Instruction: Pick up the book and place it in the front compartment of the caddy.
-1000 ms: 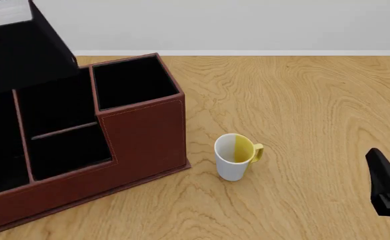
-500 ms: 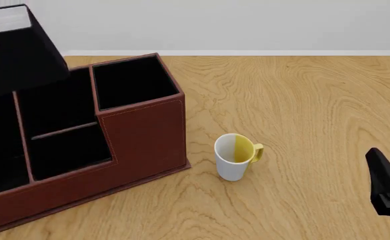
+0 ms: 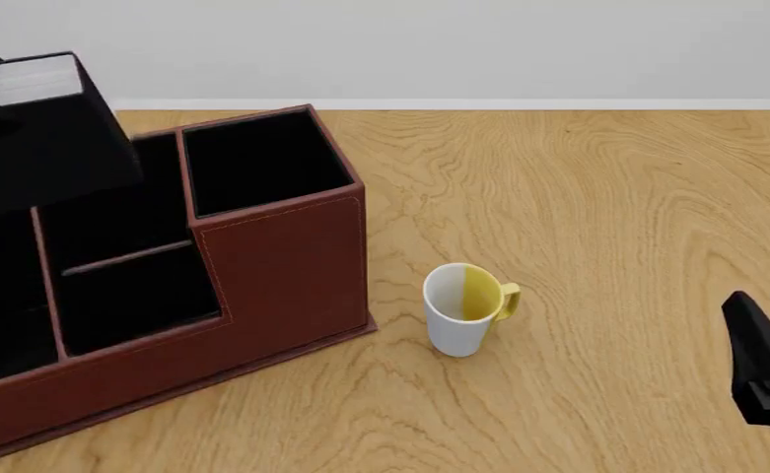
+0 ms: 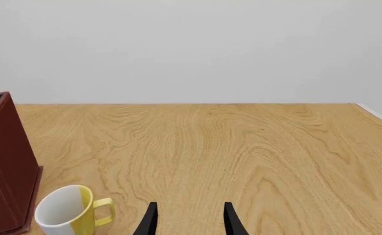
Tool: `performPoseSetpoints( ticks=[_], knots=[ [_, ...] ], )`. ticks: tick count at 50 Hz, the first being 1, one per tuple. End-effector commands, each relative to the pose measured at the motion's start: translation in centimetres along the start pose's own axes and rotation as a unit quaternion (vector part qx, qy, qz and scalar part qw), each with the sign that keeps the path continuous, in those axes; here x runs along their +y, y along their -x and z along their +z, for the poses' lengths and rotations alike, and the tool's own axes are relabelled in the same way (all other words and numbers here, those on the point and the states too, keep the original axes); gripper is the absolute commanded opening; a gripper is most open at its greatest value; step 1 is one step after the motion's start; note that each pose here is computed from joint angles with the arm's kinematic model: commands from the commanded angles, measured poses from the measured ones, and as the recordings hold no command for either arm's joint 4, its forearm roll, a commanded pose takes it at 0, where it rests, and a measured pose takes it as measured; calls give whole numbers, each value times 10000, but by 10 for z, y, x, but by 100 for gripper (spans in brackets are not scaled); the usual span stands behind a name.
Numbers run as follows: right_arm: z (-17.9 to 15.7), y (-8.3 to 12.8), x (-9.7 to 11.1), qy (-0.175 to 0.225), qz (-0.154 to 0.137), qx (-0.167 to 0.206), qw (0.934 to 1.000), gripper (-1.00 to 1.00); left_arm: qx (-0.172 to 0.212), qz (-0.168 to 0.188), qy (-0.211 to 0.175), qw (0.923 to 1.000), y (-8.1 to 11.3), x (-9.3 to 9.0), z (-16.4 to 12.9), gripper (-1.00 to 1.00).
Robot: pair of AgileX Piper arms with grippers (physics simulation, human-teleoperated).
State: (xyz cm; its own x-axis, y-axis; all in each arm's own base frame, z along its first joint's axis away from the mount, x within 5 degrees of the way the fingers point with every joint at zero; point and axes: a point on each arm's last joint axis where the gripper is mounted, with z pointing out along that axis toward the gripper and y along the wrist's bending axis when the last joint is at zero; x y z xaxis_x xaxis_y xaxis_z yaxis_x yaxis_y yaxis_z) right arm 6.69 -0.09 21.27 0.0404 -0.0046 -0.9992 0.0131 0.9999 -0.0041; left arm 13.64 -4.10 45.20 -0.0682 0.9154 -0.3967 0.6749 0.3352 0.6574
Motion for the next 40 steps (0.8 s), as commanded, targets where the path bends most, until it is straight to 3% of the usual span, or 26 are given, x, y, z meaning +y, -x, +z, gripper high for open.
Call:
performPoseSetpoints(
  ticks=[1, 24, 40],
  knots=[
    [-1, 0, 0, 2, -15, 2, 10000, 100, 64, 72, 44, 9999, -6, -5, 9, -100],
    [1, 0, 0, 9, -31, 17, 10000, 100, 29, 24, 167, 9999, -10, -8, 30, -100],
    [2, 0, 0, 15, -33, 29, 10000, 100, 60, 96, 79, 9999, -16, -20, 47, -100]
  ],
)
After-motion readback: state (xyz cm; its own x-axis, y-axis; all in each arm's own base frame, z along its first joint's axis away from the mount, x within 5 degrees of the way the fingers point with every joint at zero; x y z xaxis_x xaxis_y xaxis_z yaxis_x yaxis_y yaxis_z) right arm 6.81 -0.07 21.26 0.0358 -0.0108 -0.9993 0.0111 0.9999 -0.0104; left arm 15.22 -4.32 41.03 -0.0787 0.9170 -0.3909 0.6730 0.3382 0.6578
